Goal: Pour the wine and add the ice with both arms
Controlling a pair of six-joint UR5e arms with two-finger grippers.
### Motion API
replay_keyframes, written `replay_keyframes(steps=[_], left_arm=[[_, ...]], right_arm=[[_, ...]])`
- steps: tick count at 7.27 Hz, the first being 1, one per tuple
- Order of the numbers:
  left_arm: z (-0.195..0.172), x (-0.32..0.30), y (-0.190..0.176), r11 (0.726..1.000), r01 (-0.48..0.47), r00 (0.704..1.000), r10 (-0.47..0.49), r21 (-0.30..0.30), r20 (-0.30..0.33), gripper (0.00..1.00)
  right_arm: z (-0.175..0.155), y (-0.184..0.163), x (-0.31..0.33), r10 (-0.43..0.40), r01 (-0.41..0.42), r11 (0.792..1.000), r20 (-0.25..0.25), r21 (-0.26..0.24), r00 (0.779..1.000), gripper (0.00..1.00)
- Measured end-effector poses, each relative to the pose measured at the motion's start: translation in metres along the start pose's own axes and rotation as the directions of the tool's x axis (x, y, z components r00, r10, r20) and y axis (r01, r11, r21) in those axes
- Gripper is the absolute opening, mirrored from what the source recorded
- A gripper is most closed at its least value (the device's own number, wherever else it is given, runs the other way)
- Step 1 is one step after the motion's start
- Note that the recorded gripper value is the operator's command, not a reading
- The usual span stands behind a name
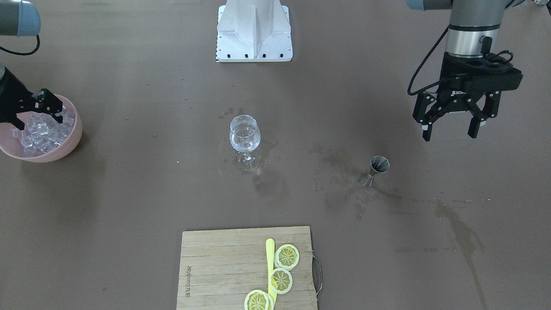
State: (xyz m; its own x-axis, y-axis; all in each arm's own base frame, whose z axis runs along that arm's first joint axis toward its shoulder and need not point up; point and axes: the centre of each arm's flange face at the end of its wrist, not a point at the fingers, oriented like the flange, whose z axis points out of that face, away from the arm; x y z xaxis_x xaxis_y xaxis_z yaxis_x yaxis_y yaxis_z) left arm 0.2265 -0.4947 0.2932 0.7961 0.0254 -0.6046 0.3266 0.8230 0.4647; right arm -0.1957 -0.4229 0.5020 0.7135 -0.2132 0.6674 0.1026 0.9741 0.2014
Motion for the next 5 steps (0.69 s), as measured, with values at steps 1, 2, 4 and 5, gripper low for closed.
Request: replay_keyframes(steps=[1,2,4,5], left_arm=[[0.001,0.000,0.000,1.000,0.000,1.000,0.000,-0.003,0.000,0.98],[0.001,0.001,0.000,1.000,0.000,1.000,0.000,-0.004,-0.001,0.98],[0.002,0.001,-0.001,1.000,0.000,1.000,0.000,-0.005,-0.002,0.98],[0.002,0.001,-0.001,1.000,0.000,1.000,0.000,-0.004,-0.002,0.98]], right_arm=[[0.007,0.002,-0.001,-0.041,0.041,0.999,-0.017,-0.003,0.999,0.99],[0.013,0.003,0.001,-0.075,0.074,0.997,-0.029,-0.010,0.997,0.99],[0.019,0.004,0.007,-0.104,0.103,0.995,-0.054,-0.017,0.993,0.89],[0.022,0.005,0.008,-0.109,0.108,0.994,-0.069,-0.018,0.992,0.85]])
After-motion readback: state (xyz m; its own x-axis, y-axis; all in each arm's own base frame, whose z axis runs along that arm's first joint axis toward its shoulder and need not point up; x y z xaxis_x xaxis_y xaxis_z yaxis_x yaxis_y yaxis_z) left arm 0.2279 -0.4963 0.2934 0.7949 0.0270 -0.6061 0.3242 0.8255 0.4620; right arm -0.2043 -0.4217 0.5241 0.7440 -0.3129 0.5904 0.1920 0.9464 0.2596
